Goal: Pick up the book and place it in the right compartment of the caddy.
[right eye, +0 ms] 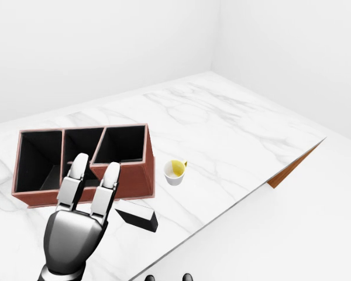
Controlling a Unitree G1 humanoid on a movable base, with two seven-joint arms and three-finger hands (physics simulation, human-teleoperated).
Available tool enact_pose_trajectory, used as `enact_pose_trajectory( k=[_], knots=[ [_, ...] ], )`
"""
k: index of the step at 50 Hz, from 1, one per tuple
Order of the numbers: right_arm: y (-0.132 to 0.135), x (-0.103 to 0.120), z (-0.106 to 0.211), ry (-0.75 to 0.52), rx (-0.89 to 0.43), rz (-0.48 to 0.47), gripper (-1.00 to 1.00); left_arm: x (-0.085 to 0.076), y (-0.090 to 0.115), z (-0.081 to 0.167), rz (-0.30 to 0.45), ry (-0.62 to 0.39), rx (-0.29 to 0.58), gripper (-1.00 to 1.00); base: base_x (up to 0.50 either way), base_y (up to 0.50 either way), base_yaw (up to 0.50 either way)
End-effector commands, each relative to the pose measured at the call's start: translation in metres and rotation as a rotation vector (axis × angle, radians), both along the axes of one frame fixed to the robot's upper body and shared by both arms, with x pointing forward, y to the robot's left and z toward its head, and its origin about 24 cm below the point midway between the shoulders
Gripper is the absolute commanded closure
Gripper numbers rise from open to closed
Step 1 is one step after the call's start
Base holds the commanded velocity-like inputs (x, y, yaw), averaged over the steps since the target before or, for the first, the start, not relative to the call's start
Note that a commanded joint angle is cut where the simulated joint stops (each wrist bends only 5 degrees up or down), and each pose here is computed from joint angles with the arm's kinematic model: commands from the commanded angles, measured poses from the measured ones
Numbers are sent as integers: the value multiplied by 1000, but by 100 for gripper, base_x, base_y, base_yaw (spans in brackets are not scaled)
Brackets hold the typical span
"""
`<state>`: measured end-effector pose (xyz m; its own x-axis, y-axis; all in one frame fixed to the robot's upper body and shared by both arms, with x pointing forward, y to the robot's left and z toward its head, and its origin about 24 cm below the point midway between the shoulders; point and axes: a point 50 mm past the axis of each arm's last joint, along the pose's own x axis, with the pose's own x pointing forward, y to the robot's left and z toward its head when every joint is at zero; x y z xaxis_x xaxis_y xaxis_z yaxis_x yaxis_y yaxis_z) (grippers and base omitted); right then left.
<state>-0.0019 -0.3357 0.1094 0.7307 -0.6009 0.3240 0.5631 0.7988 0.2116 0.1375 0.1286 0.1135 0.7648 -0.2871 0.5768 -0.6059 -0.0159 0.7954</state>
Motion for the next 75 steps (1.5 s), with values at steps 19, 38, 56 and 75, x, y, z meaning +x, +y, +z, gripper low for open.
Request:
enact_pose_trajectory(
  k=[19, 38, 56, 75],
  knots=[
    [1, 1, -2, 10, 3, 3, -100, -16, -35, -17, -207, 97, 26, -100, 0, 0, 0],
    [1, 1, -3, 15, 8, 5, -100, 10, -46, -36, -251, 136, -21, -100, 0, 0, 0],
    [2, 1, 2, 14, -5, -18, -100, 12, -43, -34, -233, 124, -25, -100, 0, 0, 0],
    [2, 0, 3, 9, -8, -19, -100, 16, -41, -34, -220, 124, -35, -100, 0, 0, 0]
  ],
)
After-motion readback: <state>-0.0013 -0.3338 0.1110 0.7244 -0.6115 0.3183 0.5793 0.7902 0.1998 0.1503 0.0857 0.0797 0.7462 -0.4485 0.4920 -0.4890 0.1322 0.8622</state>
